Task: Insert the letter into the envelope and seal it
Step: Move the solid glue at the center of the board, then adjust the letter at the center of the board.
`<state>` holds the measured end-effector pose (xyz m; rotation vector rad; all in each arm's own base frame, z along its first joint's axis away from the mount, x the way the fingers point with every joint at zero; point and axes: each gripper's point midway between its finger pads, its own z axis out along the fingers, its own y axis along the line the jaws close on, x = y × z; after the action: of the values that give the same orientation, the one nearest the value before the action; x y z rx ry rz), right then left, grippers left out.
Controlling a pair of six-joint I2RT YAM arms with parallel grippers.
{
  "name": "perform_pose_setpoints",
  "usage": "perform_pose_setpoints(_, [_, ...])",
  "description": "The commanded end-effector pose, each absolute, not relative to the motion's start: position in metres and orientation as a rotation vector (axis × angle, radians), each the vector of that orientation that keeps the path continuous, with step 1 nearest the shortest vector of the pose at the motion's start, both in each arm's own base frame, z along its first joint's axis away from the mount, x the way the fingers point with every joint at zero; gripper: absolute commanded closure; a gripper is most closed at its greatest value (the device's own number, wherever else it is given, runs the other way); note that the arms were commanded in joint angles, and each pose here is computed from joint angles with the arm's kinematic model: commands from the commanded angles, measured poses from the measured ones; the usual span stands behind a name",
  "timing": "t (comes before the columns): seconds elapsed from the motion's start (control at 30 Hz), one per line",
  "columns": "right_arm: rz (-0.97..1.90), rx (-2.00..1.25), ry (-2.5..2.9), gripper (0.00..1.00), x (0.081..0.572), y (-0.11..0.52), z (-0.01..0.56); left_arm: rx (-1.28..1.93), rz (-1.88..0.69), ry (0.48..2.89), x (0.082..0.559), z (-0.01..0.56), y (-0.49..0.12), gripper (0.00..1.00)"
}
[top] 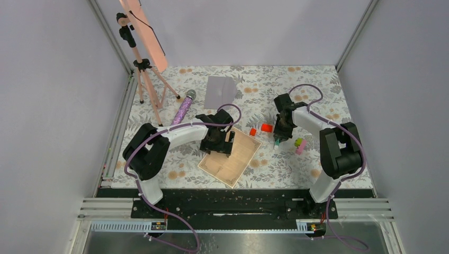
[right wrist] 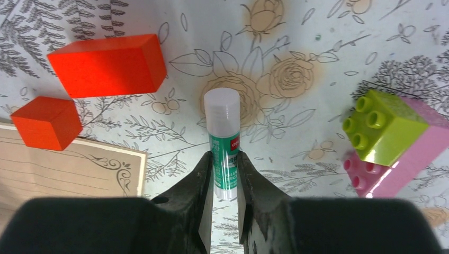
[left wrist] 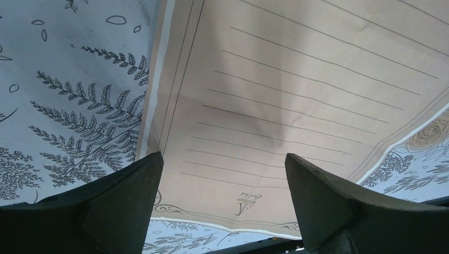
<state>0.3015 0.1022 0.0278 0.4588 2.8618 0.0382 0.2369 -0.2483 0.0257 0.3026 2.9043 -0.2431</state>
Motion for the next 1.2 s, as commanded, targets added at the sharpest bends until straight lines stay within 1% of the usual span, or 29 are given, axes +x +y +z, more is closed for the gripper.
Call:
perform_pose_setpoints(0.0, [-0.103,0.415,2.864,0.81,0.293,0.08,0.035,0.313,-0.284,2.831,0.252,0.047,-0.257,0.11])
perform_pose_setpoints(0.17, [-0.236,0.464,2.842,0.8,0.287,0.055,0.036,0.311,-0.291,2.826,0.253,0.049,-0.258,0.11])
perform_pose_setpoints(0.37, [-0.303,0.524,2.844,0.75,0.283,0.031,0.031,0.314,-0.291,2.823,0.253,0.05,-0.258,0.1])
perform_pose_setpoints(0.43, [-0.321,0.519,2.855,0.72,0.283,0.029,0.028,0.315,-0.291,2.821,0.254,0.051,-0.258,0.1])
perform_pose_setpoints(0.5, [-0.319,0.517,2.855,0.64,0.284,0.03,0.028,0.315,-0.293,2.82,0.255,0.053,-0.259,0.1])
perform_pose_setpoints(0.63, [-0.202,0.517,2.82,0.55,0.29,0.041,0.041,0.32,-0.322,2.824,0.253,0.056,-0.263,0.1])
perform_pose_setpoints(0.7, [-0.113,0.514,2.796,0.53,0.293,0.052,0.05,0.324,-0.332,2.823,0.254,0.057,-0.265,0.1])
perform_pose_setpoints(0.83, [-0.014,0.462,2.748,0.52,0.3,0.079,0.068,0.326,-0.326,2.826,0.255,0.058,-0.266,0.1])
perform_pose_setpoints(0.97, [0.065,0.369,2.766,0.52,0.304,0.114,0.069,0.318,-0.328,2.824,0.256,0.059,-0.266,0.1])
perform_pose_setpoints(1.1, [0.286,0.31,2.819,0.53,0.299,0.157,0.059,0.316,-0.331,2.839,0.251,0.057,-0.264,0.1])
perform_pose_setpoints(1.13, [0.348,0.281,2.823,0.52,0.297,0.168,0.059,0.315,-0.333,2.841,0.249,0.056,-0.263,0.1])
perform_pose_setpoints(1.17, [0.399,0.258,2.826,0.49,0.296,0.176,0.058,0.315,-0.333,2.846,0.247,0.055,-0.261,0.1])
